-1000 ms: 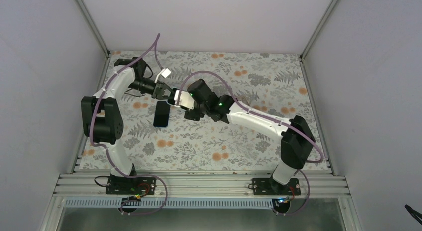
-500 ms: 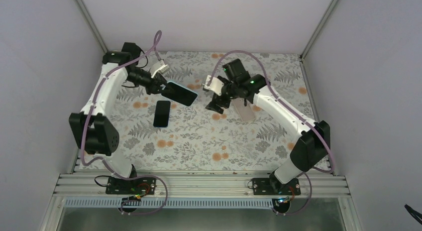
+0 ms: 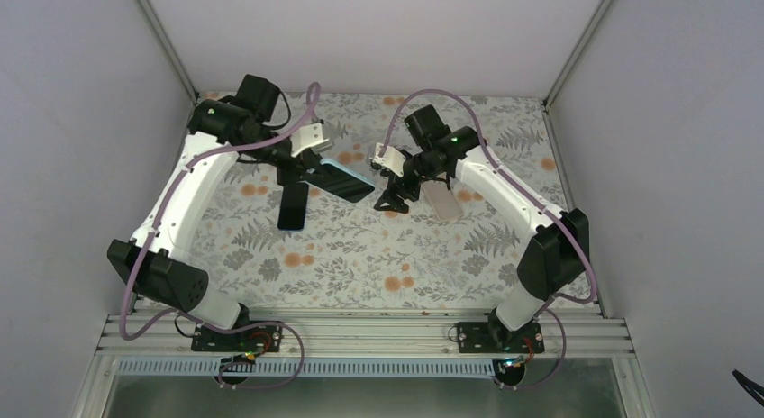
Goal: Take the phone out of the phone case
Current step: Pick up the phone at the center of the board, then remove the phone case from the phone.
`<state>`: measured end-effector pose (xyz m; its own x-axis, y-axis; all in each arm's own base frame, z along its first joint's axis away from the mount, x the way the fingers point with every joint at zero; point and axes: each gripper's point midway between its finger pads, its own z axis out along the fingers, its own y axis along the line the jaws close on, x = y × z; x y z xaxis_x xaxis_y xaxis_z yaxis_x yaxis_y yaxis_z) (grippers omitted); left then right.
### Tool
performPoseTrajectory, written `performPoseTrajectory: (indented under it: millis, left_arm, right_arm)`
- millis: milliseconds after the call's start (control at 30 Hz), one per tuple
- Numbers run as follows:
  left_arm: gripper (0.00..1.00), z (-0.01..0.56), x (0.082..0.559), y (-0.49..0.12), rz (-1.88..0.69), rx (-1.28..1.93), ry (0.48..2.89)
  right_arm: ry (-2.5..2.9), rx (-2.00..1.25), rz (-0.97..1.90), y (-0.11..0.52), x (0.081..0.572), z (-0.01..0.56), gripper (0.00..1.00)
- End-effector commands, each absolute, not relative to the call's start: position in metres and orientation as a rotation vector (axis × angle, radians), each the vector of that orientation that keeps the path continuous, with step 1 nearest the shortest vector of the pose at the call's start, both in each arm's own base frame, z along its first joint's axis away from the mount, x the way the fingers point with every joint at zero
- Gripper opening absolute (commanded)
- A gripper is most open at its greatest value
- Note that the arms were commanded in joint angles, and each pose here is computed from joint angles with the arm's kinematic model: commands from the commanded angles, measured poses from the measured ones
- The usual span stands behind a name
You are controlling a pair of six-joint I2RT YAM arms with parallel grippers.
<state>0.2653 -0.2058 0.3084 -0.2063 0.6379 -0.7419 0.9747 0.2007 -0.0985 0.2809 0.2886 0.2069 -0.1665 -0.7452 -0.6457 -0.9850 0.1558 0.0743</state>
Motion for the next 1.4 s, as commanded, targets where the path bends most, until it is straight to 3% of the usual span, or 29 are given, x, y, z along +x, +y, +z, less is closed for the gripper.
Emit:
performPoseTrajectory:
  millis: [0,833,1367]
  left_arm:
    - [0.02,0.317,0.249,-0.215,-0.786,1.529,1.874]
    - [0.02,0.321,0.196,-0.243,-0.874,1.675,1.757]
    - [0.02,0.317,0.166,-0.248,-0.888,1.761,1.701]
  right_arm:
    - [1.951,-1.639,0.722,0.294,0.28,0.217,1.0]
    - [1.967,-1.719,0.713,0.302,0.311,0.189,1.0]
    - [1.908,-1.687,0.593,0.284,0.349,0.2,1.0]
